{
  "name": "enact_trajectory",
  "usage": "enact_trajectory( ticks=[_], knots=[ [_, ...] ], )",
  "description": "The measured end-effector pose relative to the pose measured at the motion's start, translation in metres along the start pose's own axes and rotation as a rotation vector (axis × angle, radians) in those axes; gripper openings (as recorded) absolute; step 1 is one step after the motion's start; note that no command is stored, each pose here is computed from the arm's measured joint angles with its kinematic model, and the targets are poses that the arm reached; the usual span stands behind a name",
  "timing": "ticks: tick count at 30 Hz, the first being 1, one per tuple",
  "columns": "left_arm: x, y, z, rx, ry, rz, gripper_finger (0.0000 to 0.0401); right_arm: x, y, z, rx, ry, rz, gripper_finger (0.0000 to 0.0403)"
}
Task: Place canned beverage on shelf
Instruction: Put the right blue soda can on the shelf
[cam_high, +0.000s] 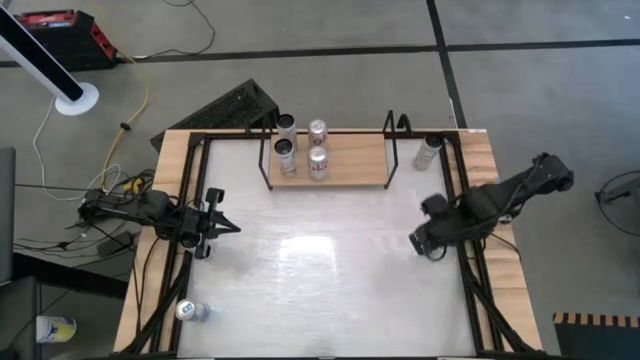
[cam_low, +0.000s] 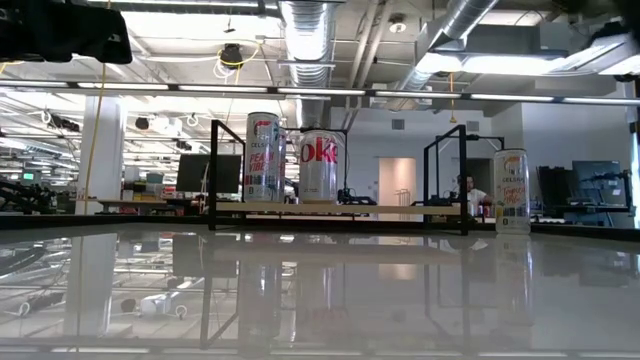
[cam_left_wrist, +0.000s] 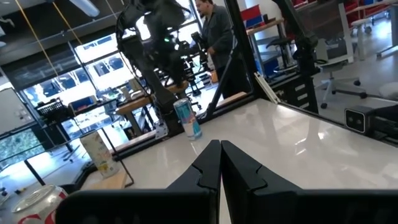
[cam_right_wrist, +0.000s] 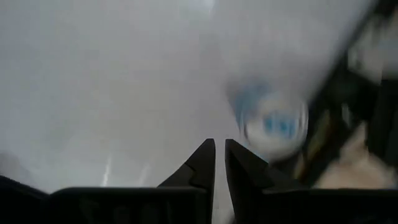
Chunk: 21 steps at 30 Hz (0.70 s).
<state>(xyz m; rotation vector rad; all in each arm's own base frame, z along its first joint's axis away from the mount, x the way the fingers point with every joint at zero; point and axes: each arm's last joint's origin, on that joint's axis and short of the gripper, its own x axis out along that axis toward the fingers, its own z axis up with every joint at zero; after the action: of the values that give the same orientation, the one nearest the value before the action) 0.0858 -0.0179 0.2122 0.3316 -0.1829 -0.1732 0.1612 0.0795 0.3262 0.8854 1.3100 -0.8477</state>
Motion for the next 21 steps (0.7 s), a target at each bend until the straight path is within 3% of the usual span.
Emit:
enact_trajectory(
  ticks=[6,16,21],
  knots=[
    [0.000,-0.001,-0.003,-0.011,0.031,-0.011,0.0000,0.020,-0.004,-0.025,0.126,0.205,-0.148,0.0098],
    [0.000,0.000,-0.001,-0.030,0.014,-0.004,0.0000,0.022,-0.005,-0.022,0.175,0.011,-0.109,0.0270],
    [0.000,0.000,-0.001,-0.030,0.015,-0.005,0.0000,0.041,-0.011,-0.014,0.219,0.007,-0.198,0.0341]
  ],
)
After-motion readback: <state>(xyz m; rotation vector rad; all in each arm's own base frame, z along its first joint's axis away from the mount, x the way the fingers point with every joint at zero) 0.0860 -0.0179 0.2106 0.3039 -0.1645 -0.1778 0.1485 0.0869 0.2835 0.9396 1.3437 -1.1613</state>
